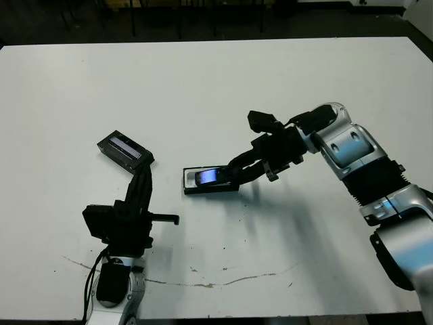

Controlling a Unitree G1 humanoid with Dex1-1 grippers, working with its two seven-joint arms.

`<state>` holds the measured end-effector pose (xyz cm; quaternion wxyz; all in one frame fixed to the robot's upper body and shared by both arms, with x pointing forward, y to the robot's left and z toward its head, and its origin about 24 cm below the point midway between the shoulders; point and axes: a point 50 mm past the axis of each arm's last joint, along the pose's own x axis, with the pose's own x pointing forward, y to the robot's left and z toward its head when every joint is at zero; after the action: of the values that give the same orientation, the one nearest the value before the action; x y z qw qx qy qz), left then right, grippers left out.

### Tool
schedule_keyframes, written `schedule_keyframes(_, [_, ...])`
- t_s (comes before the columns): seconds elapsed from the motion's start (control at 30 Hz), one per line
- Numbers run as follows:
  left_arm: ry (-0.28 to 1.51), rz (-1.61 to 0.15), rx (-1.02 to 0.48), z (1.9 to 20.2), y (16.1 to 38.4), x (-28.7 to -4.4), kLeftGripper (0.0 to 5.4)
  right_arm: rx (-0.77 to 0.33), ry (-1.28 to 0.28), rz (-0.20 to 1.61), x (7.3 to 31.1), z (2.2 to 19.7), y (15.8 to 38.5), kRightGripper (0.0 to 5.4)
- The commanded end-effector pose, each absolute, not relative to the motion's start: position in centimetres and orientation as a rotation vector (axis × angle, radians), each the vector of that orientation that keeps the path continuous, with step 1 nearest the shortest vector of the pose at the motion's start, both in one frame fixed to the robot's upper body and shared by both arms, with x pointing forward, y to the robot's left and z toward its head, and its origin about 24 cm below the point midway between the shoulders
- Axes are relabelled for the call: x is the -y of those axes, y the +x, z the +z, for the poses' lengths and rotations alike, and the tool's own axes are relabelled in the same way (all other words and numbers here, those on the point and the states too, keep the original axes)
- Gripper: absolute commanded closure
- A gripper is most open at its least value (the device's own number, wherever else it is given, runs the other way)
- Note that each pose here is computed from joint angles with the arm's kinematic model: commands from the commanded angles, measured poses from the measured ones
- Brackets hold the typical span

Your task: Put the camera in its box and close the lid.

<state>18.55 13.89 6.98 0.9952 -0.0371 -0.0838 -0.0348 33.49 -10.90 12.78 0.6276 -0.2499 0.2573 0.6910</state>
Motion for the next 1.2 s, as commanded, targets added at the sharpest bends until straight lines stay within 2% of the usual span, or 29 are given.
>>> schedule_keyframes(0.03, [-0.072,-0.037,0.071,5.3,17.2,-14.3,5.40,-0.602,-0.584,1.562,10.9,12.4,33.6,4.83])
schedule_keyframes(0.23, [-0.069,-0.036,0.075,5.3,17.2,-14.3,5.40,-0.581,-0.579,1.542,11.0,12.4,33.7,4.83])
schedule_keyframes(0.6, [-0.078,-0.036,0.072,5.2,17.2,-14.3,5.40,-0.527,-0.564,1.514,11.3,13.7,34.1,4.83])
schedule_keyframes(1.2, [-0.072,-0.033,0.063,5.2,17.1,-14.3,5.40,-0.593,-0.610,1.537,11.1,13.3,34.0,4.83])
